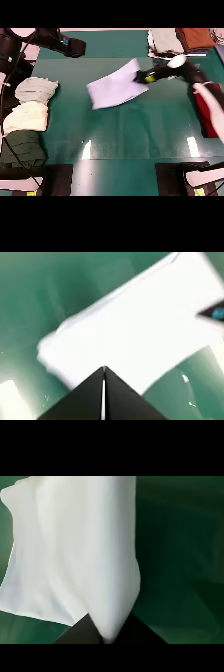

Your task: Fold the shirts.

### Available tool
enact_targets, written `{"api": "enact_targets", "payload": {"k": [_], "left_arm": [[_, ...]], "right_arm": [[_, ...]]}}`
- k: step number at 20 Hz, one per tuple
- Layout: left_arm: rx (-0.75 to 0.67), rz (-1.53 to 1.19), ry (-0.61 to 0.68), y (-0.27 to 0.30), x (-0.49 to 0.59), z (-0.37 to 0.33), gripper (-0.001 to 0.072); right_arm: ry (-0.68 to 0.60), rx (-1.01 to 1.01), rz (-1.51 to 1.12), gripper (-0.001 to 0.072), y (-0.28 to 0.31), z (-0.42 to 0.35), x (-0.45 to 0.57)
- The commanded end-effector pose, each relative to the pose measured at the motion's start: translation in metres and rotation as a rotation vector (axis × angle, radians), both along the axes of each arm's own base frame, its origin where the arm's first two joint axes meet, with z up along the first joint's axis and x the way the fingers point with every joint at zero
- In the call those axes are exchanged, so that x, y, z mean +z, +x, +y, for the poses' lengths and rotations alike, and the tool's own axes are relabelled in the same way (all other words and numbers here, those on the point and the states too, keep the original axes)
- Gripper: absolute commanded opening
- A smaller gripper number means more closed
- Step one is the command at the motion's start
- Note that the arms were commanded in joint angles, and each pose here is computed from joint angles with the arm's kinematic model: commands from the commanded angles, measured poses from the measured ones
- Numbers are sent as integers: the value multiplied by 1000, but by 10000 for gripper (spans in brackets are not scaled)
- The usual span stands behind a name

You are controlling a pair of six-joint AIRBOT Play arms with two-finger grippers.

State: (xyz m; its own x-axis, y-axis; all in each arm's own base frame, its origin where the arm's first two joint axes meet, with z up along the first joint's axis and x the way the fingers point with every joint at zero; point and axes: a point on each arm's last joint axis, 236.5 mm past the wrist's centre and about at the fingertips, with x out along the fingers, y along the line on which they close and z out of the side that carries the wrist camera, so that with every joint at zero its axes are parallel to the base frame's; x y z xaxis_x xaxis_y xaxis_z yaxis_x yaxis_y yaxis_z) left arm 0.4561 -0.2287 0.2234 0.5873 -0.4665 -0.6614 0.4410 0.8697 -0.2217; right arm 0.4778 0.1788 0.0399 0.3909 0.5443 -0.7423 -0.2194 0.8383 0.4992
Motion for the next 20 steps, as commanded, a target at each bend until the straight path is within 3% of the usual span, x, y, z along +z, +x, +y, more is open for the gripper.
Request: {"api": "enact_targets", "payload": {"k": [1,6,9,15,20], "left_arm": [[-52,-31,-17,-9,6,-29,23],[-65,-32,-37,-13,8,-39,24],[-68,-27,-46,-14,9,-41,23],[-52,-19,-62,-13,9,-41,23],[-54,-16,-59,-14,9,-41,24]], "right_arm": [[-148,-276,-69,16,11,-157,41],[-162,-663,-81,16,-23,-339,64],[-158,-815,-104,16,-42,-403,69],[-102,-883,-214,16,-36,-426,92],[-149,-915,-338,16,-41,-432,137]]}}
